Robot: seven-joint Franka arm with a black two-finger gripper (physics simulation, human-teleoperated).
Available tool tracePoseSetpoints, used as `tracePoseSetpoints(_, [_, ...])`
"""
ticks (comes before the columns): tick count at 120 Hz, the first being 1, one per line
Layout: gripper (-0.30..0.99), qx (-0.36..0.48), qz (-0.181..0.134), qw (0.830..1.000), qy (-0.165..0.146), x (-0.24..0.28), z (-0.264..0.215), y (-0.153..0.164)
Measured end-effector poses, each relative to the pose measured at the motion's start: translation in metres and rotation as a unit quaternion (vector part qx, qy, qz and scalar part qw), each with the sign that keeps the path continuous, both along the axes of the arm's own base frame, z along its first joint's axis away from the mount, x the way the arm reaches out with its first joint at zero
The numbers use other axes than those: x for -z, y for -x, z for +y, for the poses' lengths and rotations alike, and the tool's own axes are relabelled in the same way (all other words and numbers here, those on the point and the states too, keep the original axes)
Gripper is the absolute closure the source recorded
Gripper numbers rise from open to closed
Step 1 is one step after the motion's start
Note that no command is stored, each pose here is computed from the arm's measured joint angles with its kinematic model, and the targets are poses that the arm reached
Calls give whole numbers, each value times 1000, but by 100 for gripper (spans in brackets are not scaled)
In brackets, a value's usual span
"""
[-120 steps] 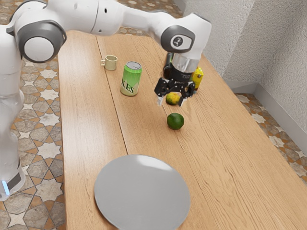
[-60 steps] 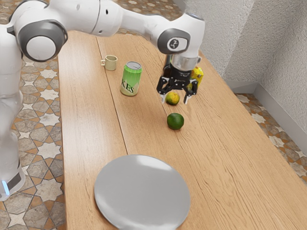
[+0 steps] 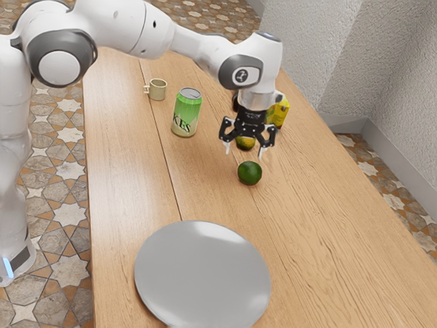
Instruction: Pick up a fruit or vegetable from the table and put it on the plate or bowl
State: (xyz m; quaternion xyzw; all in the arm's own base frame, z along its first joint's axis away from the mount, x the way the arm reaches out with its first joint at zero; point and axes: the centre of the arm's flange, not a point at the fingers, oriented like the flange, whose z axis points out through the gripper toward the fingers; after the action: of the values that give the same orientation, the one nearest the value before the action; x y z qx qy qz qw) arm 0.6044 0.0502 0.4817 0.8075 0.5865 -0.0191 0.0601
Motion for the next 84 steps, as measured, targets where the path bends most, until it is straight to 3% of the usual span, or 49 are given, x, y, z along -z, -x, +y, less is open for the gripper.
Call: tracePoseSetpoints(84, [0, 59, -6, 998, -4, 48, -9, -24])
